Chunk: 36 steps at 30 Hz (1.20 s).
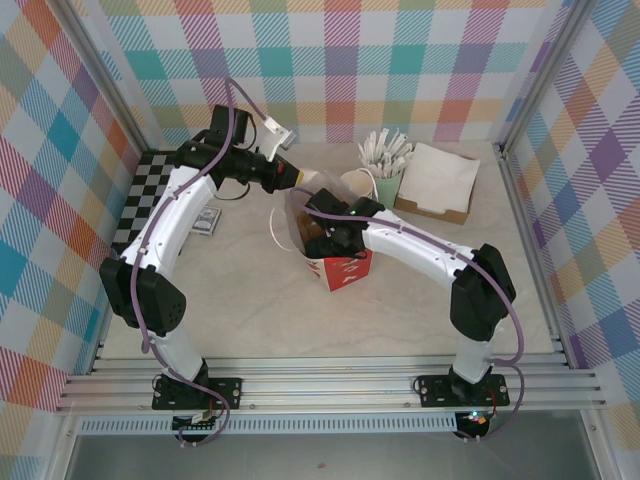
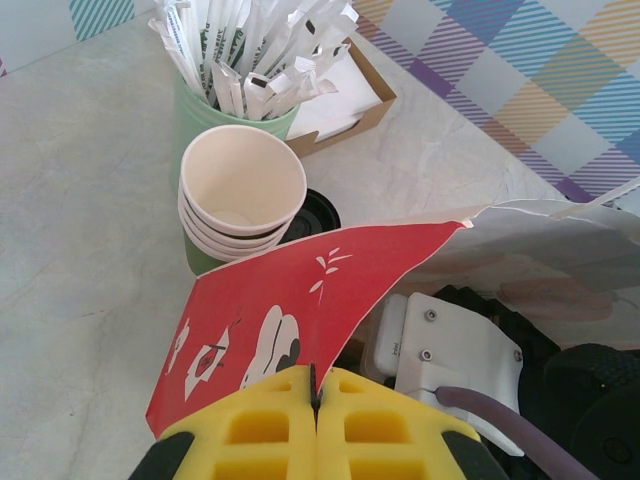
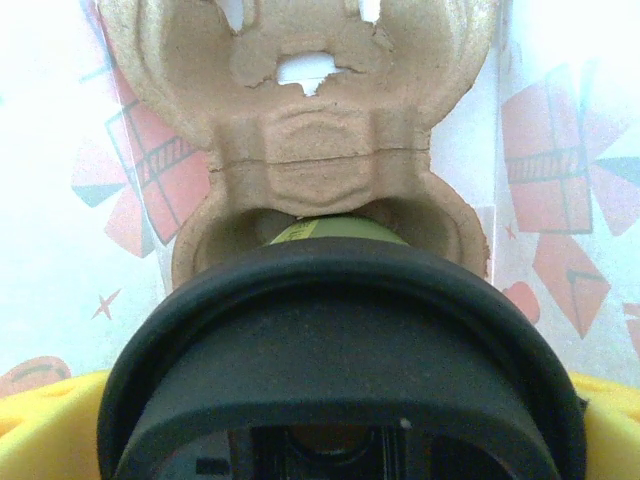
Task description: Pack the takeout coffee
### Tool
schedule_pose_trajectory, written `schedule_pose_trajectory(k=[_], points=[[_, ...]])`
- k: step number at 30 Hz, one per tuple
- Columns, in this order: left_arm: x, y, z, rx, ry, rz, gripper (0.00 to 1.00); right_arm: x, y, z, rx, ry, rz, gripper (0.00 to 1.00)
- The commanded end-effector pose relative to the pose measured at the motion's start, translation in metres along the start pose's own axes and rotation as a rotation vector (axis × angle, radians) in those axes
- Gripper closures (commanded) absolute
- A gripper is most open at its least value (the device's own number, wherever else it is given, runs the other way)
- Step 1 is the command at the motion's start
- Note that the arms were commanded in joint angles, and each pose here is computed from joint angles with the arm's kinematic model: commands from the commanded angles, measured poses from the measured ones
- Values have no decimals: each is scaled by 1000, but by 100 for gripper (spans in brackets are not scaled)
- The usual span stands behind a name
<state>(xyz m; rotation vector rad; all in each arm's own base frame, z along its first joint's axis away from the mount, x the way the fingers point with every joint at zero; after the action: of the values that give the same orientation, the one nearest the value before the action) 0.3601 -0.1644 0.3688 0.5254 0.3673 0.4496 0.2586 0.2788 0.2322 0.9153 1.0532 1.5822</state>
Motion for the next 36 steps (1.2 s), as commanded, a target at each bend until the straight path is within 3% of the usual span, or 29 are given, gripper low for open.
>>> schedule_pose_trajectory(k=[1, 36], points=[[-1, -1, 3, -13, -28, 4, 100, -1, 8, -4, 0, -7, 20, 0], [0, -2, 2, 5, -28, -4, 100, -1, 52, 9, -98, -30, 63, 0]])
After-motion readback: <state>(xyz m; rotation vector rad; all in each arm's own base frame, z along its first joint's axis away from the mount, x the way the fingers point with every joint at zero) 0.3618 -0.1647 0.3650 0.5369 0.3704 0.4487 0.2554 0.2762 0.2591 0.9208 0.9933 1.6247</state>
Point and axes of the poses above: each hand's point on the last joint's axis, 136 mm out from that joint toward the fingers, its own y axis back along the fingers, its own x axis along the line the jaws close on, z = x × y, the point moved 10 cm from there along y, back along the fingers, and after that the axes turned 6 degrees about -y, right-handed, at the moved point
